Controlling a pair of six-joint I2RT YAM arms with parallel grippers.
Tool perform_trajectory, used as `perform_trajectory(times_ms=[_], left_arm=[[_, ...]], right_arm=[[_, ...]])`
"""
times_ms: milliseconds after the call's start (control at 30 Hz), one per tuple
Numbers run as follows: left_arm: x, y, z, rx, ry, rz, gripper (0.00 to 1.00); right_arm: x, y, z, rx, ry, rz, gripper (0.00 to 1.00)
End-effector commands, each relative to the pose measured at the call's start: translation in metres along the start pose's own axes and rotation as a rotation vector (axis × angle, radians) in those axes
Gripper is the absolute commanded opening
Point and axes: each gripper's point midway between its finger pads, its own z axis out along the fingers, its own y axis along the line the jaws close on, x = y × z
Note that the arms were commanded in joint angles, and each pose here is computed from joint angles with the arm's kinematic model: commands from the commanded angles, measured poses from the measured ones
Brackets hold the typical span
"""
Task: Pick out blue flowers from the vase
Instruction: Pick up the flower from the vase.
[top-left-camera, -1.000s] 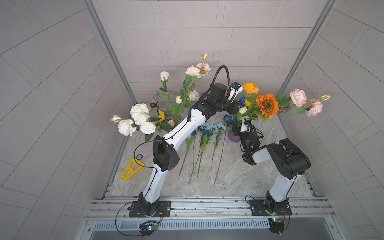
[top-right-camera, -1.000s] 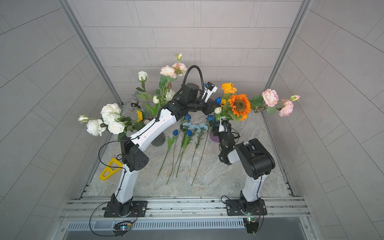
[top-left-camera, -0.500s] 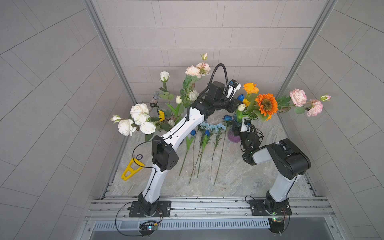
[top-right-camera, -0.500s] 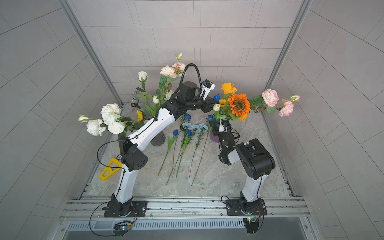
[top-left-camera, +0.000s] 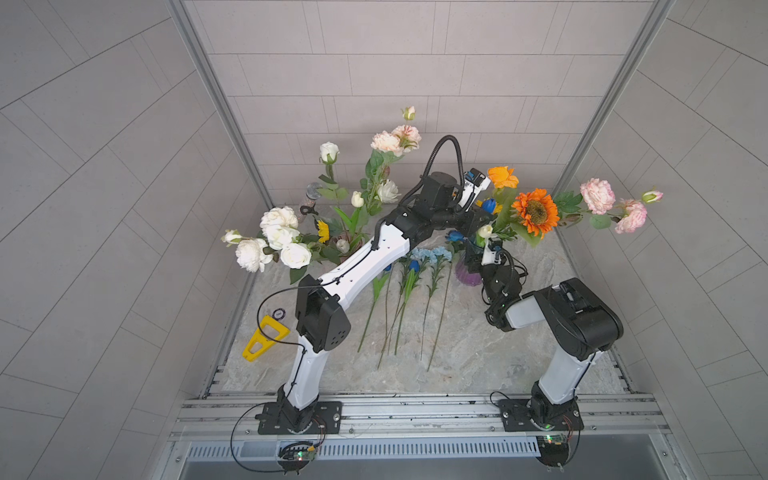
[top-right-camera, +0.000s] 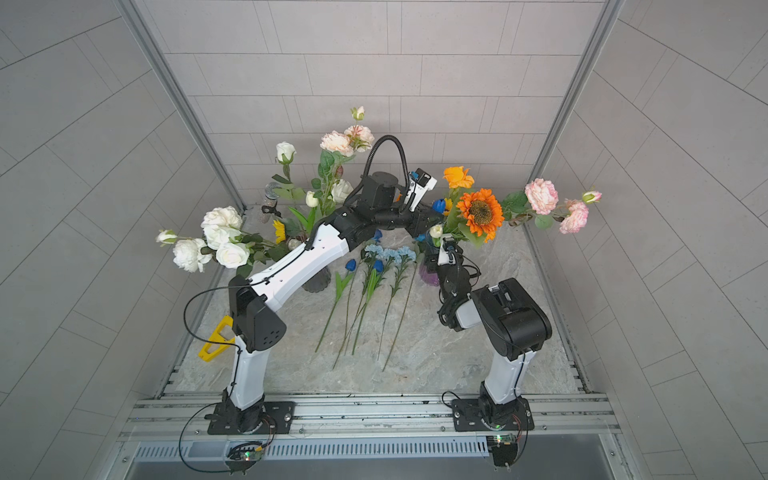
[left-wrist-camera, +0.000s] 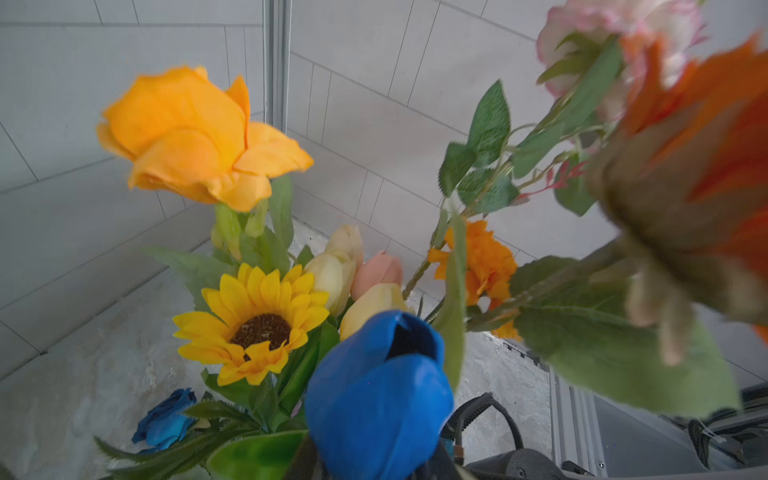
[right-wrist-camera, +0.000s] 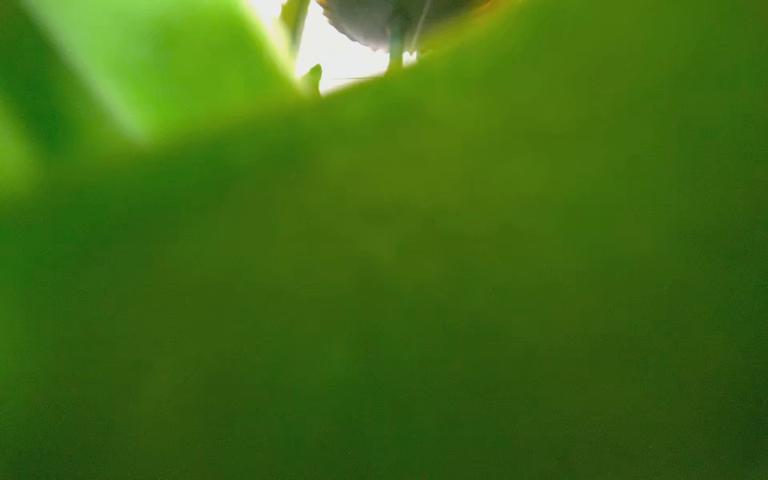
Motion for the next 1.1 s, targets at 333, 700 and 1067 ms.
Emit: perform_trajectory(times_ms=[333, 700, 1067], left_arm=[[-0.029, 0.015, -0.024, -0.107, -0.115, 0.081, 0.30], [-0.092, 0.013, -0.089, -0.313, -0.224, 0.292, 0.30], [-0.137, -0.009, -0.188, -0.437, -0.329, 0.379, 0.30]], right_arm=[[0.002, 0.000, -0.005, 0.000, 0.040, -0.118, 0.48], [0.007, -0.001, -0.007, 0.007, 0.045, -0.118, 0.48], [0.006, -0.010, -0.008, 0.038, 0.039, -0.110, 0.48]])
